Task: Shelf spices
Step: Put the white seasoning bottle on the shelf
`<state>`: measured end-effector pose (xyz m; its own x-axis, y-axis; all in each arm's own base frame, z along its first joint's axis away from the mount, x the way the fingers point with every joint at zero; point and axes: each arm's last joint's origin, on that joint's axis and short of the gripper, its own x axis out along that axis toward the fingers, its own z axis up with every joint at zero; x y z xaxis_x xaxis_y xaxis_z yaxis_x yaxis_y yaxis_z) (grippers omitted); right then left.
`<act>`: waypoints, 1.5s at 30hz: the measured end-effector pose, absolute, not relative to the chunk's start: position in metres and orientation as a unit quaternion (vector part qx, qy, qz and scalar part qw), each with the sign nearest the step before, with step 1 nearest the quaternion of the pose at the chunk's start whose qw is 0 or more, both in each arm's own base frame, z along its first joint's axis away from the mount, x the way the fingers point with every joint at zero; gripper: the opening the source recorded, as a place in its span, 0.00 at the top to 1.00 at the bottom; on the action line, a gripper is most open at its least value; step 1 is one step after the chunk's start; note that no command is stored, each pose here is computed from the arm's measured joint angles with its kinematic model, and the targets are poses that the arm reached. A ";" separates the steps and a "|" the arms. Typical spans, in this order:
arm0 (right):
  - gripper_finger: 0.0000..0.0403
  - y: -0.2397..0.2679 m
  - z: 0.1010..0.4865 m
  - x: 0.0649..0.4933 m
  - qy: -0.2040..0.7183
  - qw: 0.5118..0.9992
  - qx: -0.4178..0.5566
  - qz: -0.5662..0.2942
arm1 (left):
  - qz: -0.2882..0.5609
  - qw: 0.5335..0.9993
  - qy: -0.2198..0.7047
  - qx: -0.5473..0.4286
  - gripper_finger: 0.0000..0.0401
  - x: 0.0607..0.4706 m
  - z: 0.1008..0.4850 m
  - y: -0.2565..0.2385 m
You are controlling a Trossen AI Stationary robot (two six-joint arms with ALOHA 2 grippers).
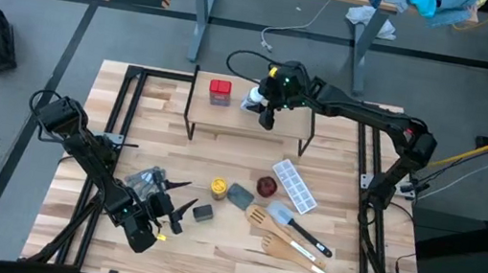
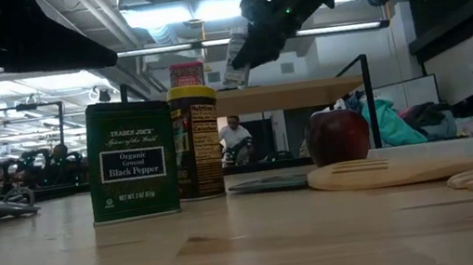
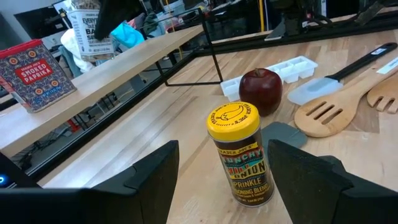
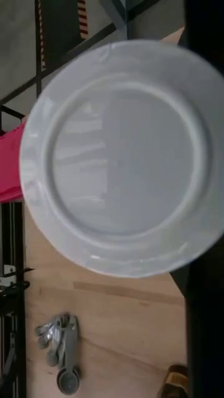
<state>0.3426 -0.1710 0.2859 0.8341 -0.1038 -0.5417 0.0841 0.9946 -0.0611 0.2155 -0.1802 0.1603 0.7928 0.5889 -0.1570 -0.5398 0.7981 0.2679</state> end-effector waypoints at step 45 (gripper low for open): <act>0.40 -0.177 0.294 0.349 0.237 0.964 -0.025 -0.118 | 0.300 0.942 0.115 0.098 0.40 0.215 0.160 -0.180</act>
